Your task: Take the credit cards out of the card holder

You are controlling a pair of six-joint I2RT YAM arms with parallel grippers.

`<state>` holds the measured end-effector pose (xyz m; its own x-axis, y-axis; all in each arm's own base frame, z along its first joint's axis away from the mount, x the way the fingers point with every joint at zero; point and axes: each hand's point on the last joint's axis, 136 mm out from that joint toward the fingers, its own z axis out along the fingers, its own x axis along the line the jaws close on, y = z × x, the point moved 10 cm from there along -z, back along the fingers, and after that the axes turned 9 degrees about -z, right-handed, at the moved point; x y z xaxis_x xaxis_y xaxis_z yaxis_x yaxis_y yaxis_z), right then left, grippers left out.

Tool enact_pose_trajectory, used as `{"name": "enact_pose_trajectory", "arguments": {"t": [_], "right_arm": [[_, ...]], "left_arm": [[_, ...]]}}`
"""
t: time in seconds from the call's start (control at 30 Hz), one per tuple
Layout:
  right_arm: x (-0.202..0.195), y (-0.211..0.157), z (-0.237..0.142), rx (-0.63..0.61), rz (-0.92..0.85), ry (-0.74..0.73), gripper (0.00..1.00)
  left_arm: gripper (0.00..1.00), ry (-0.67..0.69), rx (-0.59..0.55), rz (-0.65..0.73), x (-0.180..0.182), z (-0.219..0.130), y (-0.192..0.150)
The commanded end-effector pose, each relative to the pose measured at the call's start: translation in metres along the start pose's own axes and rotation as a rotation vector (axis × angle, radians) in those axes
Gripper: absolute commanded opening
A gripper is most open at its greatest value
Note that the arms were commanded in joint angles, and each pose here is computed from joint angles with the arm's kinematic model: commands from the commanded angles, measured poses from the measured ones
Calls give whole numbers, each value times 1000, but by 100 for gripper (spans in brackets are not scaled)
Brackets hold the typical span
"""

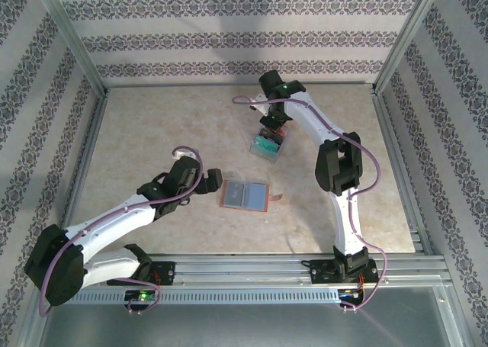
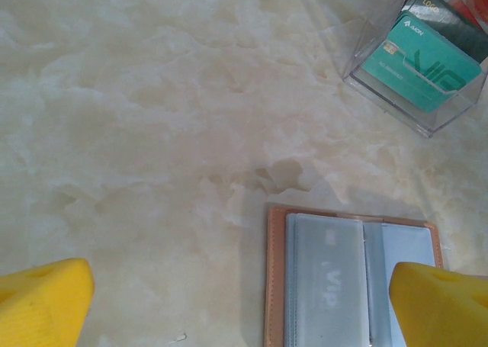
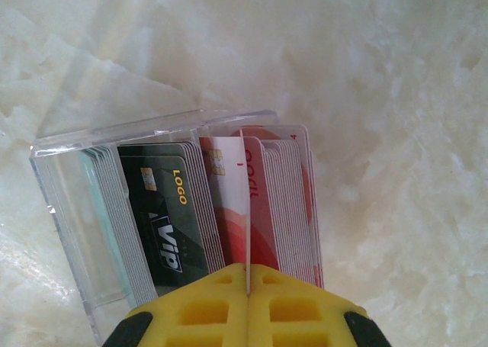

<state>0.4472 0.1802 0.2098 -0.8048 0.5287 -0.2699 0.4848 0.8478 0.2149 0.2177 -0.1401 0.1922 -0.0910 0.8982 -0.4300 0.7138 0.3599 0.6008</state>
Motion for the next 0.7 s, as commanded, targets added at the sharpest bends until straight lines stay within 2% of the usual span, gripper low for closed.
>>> {"name": "enact_pose_trajectory", "arguments": {"t": [0.0, 0.53, 0.67], "right_arm": [[-2, 0, 3, 33, -30, -18, 3], [-2, -1, 11, 66, -65, -17, 4], [-2, -2, 13, 66, -63, -12, 9]], "left_arm": [[99, 36, -7, -13, 9, -3, 1], [99, 18, -23, -22, 8, -5, 5], [99, 13, -25, -26, 8, -6, 6]]}}
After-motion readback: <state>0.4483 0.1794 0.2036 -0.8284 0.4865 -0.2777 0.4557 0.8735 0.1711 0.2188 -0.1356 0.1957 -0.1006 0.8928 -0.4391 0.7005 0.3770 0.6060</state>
